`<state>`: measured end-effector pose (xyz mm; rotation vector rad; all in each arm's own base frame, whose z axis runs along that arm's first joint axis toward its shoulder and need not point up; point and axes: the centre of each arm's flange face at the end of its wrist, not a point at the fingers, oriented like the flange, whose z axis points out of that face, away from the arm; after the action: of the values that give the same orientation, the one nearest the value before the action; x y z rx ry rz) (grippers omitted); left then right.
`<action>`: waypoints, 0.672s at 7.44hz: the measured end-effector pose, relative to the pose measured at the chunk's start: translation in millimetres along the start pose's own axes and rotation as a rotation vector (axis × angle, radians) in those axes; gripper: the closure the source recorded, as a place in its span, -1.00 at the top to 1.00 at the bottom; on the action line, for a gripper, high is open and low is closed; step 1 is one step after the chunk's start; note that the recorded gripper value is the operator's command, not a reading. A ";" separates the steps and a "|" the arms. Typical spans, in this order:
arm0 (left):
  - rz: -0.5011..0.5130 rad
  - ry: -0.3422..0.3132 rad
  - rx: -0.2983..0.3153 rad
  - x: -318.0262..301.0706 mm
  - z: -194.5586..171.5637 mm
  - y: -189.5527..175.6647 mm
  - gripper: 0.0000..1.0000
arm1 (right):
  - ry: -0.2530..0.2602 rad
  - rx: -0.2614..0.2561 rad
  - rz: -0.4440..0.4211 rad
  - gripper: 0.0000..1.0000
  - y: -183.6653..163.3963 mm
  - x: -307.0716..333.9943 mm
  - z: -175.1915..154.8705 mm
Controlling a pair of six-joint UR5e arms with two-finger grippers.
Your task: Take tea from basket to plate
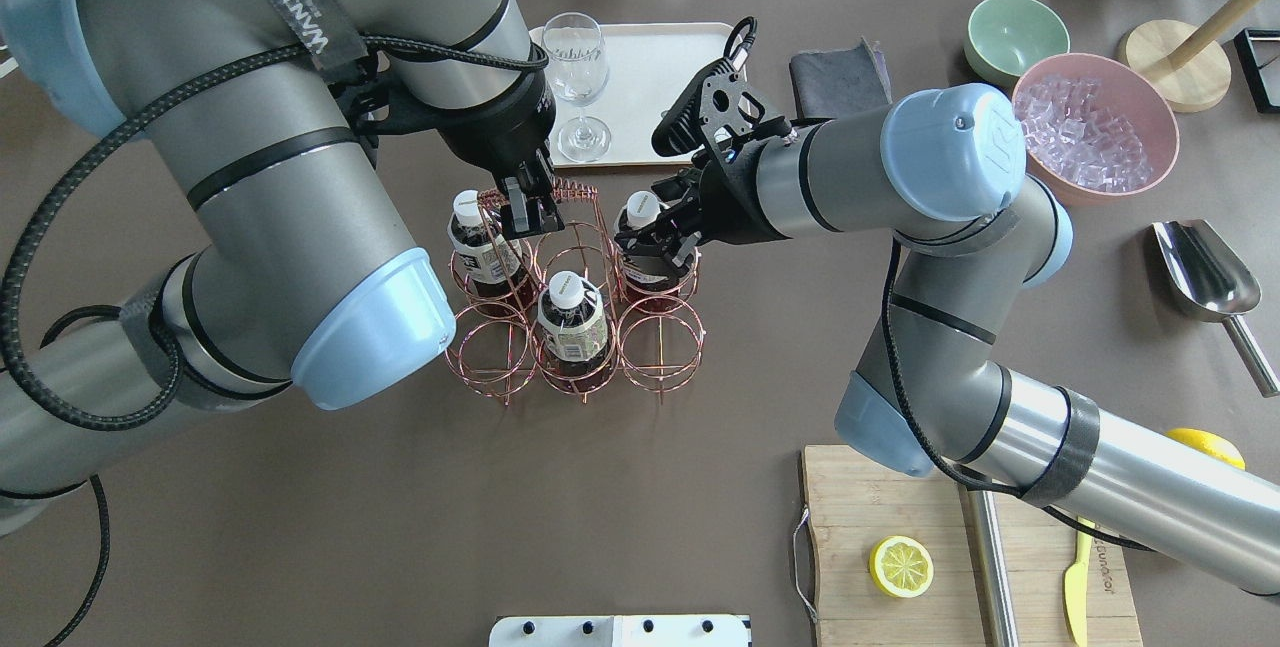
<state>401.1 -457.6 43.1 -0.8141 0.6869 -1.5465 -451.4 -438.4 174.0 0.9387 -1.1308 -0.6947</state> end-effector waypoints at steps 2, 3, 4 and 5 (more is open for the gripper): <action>-0.001 0.000 0.000 0.0 -0.1 0.1 -1.00 | 0.000 0.000 0.000 0.12 0.2 -0.2 0.2; -0.001 -0.001 0.000 0.0 0.0 0.1 -1.00 | 0.001 -0.001 0.000 0.00 0.8 0.2 0.6; -0.002 -0.001 0.000 0.2 0.3 0.1 -1.00 | 0.002 -0.002 0.001 -0.27 1.1 0.4 0.8; -0.003 -0.001 0.001 0.5 0.7 0.1 -1.00 | 0.002 -0.002 0.001 -0.58 1.2 0.5 0.9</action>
<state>401.7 -458.0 43.5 -0.8151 0.6843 -1.5485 -452.1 -438.5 175.4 0.9371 -1.1285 -0.6940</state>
